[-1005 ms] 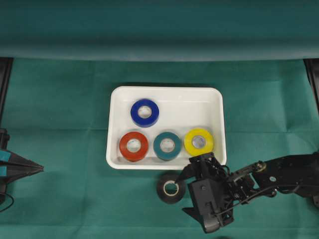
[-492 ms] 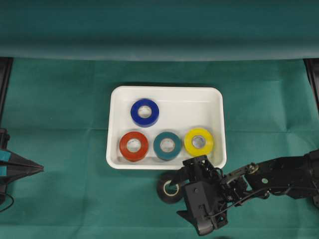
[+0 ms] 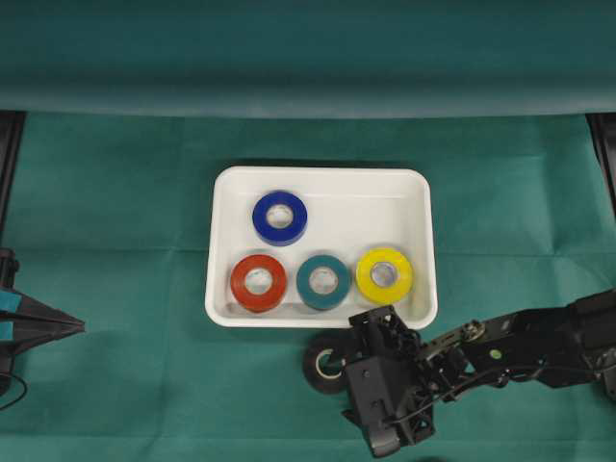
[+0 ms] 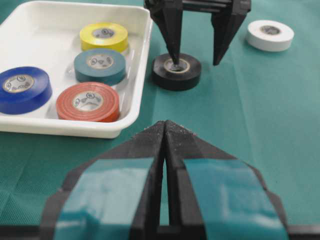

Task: Put the tape into the white case with the right arm.
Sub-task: 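Move the right gripper to the black tape roll below the tray, then lower the right gripper into the black roll's hole and grip it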

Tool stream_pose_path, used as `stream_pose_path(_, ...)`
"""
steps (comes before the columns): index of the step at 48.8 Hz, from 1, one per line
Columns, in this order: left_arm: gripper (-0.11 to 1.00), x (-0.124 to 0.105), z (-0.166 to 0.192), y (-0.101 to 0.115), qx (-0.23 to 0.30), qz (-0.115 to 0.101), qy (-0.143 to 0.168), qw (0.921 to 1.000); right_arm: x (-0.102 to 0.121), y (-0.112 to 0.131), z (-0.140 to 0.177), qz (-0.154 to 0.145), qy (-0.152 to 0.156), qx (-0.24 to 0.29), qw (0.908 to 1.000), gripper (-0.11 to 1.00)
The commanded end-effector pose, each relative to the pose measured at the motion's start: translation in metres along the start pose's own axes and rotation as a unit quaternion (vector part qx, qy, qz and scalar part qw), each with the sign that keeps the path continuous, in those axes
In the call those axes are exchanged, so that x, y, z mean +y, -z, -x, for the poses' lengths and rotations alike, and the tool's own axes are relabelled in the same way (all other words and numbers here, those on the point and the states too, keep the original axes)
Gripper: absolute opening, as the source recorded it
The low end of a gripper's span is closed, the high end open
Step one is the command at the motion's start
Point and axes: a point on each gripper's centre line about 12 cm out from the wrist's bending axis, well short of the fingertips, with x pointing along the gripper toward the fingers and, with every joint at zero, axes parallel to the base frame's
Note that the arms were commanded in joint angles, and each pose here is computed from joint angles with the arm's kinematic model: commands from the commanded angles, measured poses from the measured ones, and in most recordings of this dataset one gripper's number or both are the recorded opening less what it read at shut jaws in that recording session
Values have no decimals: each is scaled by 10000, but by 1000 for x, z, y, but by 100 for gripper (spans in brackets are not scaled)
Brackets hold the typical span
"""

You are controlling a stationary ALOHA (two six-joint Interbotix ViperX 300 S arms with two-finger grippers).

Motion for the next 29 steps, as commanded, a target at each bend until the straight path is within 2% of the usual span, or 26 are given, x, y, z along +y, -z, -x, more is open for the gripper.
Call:
stream_pose_path(1,0,0,-1,-4,-54,8,-8,10000,-1,-12,0,19,6,-151,9999,68)
stream_pose_path(29,0,0,-1,-4,-46,1,-7,10000,-7,-7,-5,-56,59,-59,10000,67)
